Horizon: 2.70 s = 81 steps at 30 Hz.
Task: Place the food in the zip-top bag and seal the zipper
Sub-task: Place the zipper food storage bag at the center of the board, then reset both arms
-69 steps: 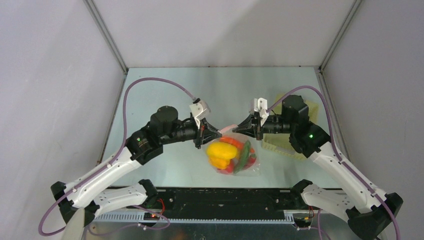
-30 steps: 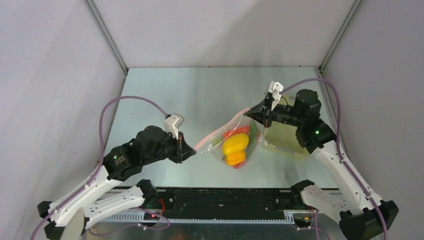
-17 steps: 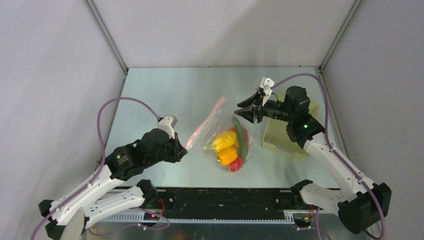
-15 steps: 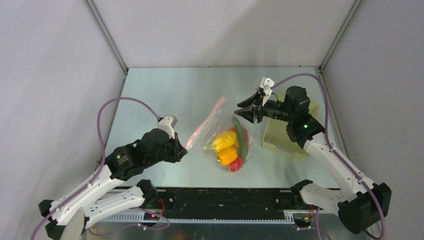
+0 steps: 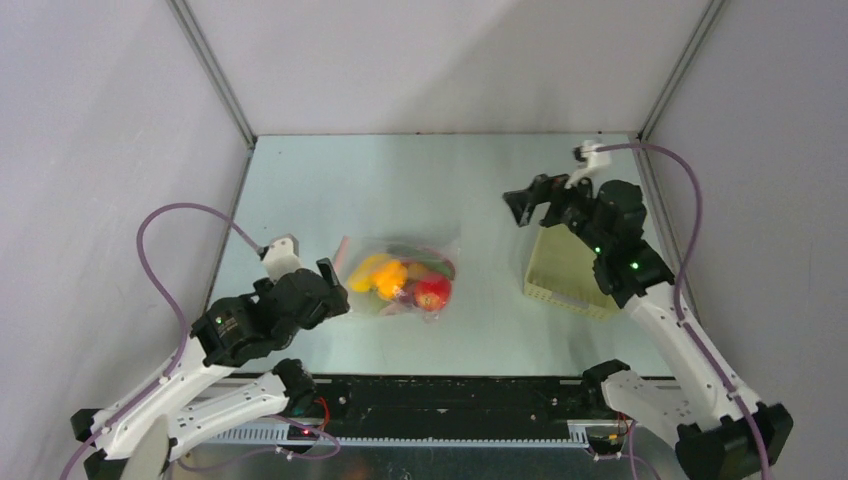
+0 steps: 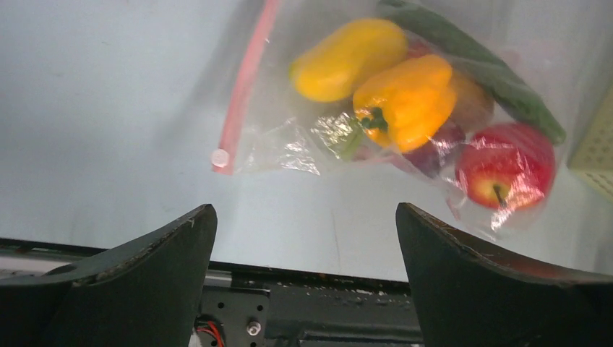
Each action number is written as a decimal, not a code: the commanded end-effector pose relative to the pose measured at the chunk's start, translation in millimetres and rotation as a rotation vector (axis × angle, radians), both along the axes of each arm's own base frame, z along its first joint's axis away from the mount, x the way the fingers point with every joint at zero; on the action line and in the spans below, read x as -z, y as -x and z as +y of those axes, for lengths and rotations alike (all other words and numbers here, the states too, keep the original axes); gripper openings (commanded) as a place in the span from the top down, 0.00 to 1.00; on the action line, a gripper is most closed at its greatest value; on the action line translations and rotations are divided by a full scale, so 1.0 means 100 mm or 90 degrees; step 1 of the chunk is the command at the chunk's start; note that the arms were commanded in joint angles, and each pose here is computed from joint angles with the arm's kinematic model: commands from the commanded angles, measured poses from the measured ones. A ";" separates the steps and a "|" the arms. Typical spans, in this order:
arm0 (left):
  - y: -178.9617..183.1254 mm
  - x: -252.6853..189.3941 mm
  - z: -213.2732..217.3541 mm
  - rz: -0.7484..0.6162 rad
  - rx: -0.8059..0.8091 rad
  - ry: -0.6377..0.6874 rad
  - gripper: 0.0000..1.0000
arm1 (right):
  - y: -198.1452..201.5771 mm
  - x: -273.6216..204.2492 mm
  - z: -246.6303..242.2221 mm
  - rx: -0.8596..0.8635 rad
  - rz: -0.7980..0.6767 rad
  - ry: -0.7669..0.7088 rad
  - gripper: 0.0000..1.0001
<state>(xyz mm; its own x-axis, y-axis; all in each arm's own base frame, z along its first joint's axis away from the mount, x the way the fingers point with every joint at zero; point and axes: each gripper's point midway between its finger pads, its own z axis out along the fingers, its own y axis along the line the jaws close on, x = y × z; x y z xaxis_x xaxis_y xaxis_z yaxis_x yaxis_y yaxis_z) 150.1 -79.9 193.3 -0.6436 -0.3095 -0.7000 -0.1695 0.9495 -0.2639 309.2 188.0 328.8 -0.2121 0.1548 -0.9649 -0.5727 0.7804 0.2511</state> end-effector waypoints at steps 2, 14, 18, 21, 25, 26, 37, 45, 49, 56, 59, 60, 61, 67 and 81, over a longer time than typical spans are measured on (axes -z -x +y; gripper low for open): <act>-0.10 -0.20 0.32 -0.038 -0.106 -0.066 0.00 | 0.00 0.43 -1.07 0.338 0.156 -0.062 0.01; -0.77 -0.49 0.00 -0.113 -0.109 0.034 0.00 | 0.70 0.70 -2.11 0.637 0.153 -0.036 0.00; -0.86 -0.63 0.09 -0.146 -0.126 0.064 0.00 | 0.82 0.76 -2.23 0.674 0.160 -0.015 0.01; -0.86 -0.66 0.17 -0.149 -0.142 0.055 0.00 | 0.84 0.76 -2.25 0.679 0.155 -0.015 0.01; -0.82 -0.70 0.28 -0.154 -0.159 0.041 0.00 | 0.85 0.75 -2.23 0.667 0.145 -0.020 0.00; -0.81 -0.71 0.30 -0.156 -0.164 0.040 0.00 | 0.85 0.75 -2.23 0.666 0.145 -0.018 0.00; -0.73 -0.82 0.42 -0.197 -0.181 0.048 0.00 | 0.89 0.74 -2.22 0.657 0.141 -0.011 0.00; -0.71 -0.96 0.47 -0.226 -0.187 0.053 0.00 | 0.78 0.65 -2.13 0.622 0.121 -0.021 0.01; -0.73 -0.98 0.47 -0.235 -0.182 0.050 0.00 | 0.64 0.78 -1.98 0.587 0.166 -0.024 0.01; -0.71 -0.94 0.48 -0.251 -0.175 0.052 0.00 | 0.49 1.13 -1.72 0.573 0.234 0.046 0.01; -0.64 -0.95 0.52 -0.257 -0.177 0.053 0.00 | 0.45 1.12 -1.51 0.554 0.196 0.077 0.00; -0.63 -0.94 0.54 -0.258 -0.180 0.053 0.00 | 0.43 1.11 -1.46 0.544 0.190 0.076 0.01; -0.60 -0.94 0.56 -0.260 -0.184 0.059 0.00 | 0.41 1.11 -1.35 0.526 0.185 0.071 0.01; -0.48 -0.91 0.65 -0.270 -0.201 0.066 0.00 | 0.38 1.17 -1.20 0.500 0.185 0.071 0.01; -0.67 -0.76 0.56 -0.213 -0.206 0.028 0.00 | 0.64 1.03 -1.72 0.615 0.132 0.084 0.01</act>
